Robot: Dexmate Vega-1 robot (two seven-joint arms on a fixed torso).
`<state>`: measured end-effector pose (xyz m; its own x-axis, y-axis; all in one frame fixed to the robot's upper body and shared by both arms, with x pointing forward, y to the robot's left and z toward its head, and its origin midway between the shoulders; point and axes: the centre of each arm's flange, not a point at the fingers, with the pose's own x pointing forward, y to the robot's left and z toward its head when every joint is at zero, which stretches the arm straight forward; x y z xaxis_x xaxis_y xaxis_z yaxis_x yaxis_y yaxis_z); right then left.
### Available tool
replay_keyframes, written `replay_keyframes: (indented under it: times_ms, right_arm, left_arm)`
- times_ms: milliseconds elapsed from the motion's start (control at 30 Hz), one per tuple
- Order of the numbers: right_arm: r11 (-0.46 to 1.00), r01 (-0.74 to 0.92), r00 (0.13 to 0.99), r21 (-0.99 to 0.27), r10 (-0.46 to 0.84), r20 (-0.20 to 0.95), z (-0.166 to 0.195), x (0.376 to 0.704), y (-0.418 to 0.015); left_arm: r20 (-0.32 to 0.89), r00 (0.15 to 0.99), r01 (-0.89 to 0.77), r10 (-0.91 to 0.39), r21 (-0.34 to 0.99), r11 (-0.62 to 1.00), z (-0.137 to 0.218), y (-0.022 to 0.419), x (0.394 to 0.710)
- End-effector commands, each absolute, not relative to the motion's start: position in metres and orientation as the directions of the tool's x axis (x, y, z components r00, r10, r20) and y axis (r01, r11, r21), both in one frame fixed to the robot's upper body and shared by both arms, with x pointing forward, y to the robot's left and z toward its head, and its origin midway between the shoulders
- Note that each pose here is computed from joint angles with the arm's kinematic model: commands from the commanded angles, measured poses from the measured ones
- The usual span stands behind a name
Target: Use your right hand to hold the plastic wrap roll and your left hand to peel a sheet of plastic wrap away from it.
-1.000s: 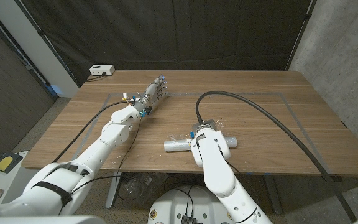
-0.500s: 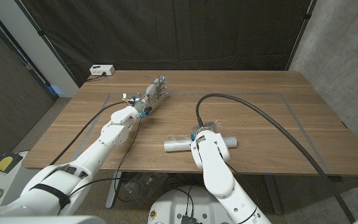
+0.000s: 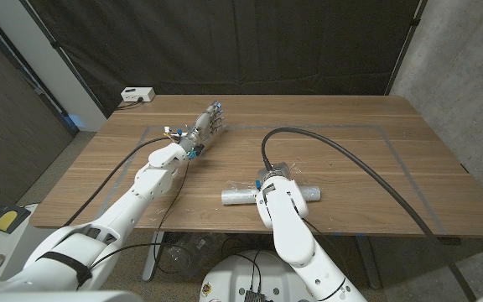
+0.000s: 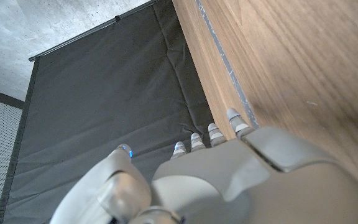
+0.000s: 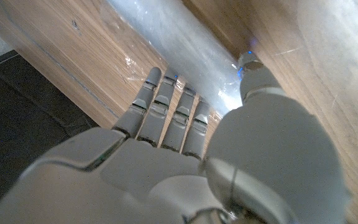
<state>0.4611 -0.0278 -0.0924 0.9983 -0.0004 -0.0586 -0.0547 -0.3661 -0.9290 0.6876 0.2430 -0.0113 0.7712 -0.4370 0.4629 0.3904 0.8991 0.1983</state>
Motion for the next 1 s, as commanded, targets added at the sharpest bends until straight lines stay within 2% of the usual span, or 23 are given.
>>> replay_keyframes:
  times_ms: [33, 333, 700, 1000]
  right_arm:
    - [-0.322, -0.041, 0.998, -0.946, 0.024, -0.052, -0.101, 0.472, -0.03]
    - [-0.204, 0.033, 0.998, -0.978, 0.06, 0.021, -0.094, 0.476, -0.037]
    - [0.124, 0.074, 0.986, -0.99, 0.142, 0.092, -0.068, 0.479, -0.059]
    - [0.248, 0.08, 0.977, -0.965, 0.173, 0.126, -0.062, 0.486, -0.066]
  left_arm:
    - [0.463, 0.773, 0.387, -0.434, 0.198, 0.901, -0.012, 0.243, 0.687]
    - [0.462, 0.773, 0.386, -0.434, 0.2, 0.9, -0.012, 0.242, 0.688]
    - [0.467, 0.776, 0.378, -0.425, 0.196, 0.905, -0.011, 0.246, 0.687]
    - [0.47, 0.776, 0.375, -0.421, 0.193, 0.907, -0.011, 0.249, 0.687]
